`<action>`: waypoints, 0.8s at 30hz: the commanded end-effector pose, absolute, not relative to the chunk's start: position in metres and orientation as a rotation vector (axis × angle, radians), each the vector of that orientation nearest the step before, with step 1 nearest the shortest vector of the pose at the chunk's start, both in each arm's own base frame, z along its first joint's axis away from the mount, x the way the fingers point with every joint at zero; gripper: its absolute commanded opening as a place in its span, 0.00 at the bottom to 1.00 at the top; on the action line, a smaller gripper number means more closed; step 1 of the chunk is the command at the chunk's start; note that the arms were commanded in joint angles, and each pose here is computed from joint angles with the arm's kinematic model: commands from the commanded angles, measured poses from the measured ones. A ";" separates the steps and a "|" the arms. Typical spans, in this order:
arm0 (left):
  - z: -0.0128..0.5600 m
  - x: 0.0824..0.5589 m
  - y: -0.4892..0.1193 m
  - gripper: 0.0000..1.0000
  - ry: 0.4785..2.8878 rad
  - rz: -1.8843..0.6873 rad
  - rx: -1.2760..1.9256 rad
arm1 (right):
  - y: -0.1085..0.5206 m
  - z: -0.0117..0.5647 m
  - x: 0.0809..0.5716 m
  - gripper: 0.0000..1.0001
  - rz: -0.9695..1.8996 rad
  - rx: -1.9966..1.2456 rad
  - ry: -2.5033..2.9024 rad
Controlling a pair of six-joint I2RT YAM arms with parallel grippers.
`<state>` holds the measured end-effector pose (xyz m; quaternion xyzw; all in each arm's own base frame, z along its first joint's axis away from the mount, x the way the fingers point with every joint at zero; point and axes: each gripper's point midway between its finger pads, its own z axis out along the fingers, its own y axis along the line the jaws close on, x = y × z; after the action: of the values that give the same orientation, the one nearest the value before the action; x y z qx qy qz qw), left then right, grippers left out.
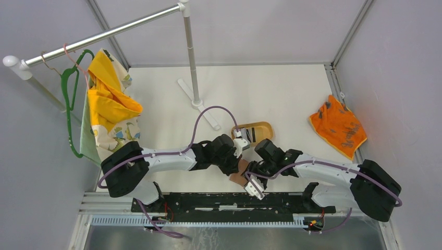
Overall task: Put the credit cards into the card holder
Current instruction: Close the card holder at the center of the board.
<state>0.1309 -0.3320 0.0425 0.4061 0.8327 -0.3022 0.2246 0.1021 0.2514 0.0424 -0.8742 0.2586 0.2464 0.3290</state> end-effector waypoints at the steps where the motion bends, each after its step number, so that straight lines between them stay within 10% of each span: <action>1: 0.050 0.135 -0.341 0.02 2.252 -0.862 1.119 | 0.253 0.028 0.105 0.51 0.524 -2.363 0.617; 11: 0.051 0.147 -0.343 0.02 2.242 -0.835 1.123 | 0.263 0.024 0.125 0.33 0.368 -2.304 0.745; 24: 0.046 0.169 -0.330 0.02 2.263 -0.674 1.130 | 0.276 0.028 0.149 0.36 0.308 -2.143 1.001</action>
<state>0.1657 -0.3312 0.0409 0.3949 0.8442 -0.2628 0.2497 0.1294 0.2763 0.0258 -0.8496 0.3571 0.1560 0.3554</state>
